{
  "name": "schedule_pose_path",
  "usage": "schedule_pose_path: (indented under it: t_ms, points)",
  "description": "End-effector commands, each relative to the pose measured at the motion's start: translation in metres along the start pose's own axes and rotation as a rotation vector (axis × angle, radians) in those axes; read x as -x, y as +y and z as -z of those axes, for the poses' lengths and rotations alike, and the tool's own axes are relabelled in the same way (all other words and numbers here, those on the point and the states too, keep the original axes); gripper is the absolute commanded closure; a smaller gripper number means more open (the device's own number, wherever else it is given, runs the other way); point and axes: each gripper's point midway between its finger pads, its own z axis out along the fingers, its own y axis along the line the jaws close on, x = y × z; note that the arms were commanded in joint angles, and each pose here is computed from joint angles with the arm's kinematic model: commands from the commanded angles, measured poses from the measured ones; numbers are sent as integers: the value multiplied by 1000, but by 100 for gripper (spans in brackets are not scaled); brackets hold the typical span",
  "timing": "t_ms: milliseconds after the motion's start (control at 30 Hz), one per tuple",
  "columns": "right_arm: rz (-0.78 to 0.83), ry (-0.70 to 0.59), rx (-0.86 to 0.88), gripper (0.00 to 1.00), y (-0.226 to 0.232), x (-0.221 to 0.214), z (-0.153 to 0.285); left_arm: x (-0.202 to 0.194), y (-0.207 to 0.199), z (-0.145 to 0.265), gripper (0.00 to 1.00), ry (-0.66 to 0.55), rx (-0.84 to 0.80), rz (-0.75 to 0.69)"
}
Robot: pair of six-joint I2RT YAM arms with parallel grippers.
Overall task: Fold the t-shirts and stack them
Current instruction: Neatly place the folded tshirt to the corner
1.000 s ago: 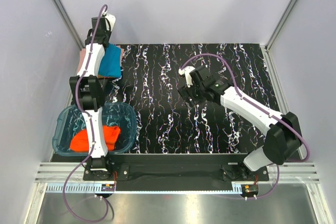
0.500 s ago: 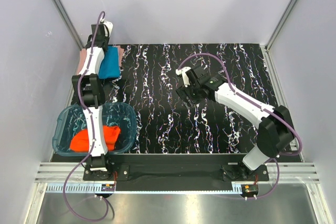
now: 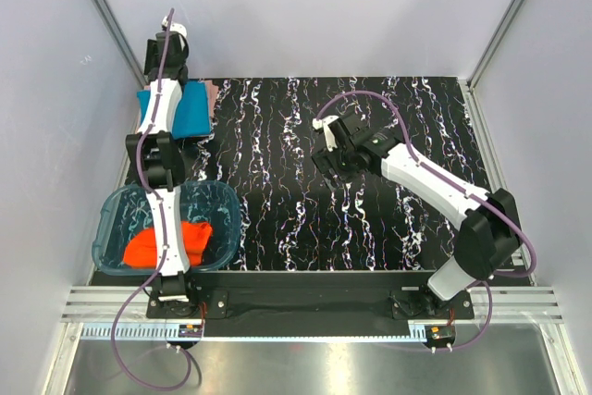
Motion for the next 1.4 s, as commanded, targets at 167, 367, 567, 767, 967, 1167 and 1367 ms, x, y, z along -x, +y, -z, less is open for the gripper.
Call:
schedule_pose_path:
  t_ms: [167,367,567,767,967,1167,1367]
  points:
    - [-145,-88,80,9,18,21,22,69,1,141,32,-67,-105,147]
    - [-232,-131,166,0,35,44,24,45,-18,221,37,35,-344,314]
    - [-286,-253,117,0,24,54,29,12,-41,303,40,106,-582,448]
    - [-468,-306,62,0,5,40,19,-19,-116,385,16,140,-948,540]
    - [-664,-500,59,0,-10,18,40,-45,-159,464,1,102,-1311,739]
    - [-956,-587,130,0,-8,-56,43,-60,-130,521,1,-5,-1498,922]
    - [-1139,-725,279,0,-3,-99,66,-123,-121,552,1,36,-1598,1028]
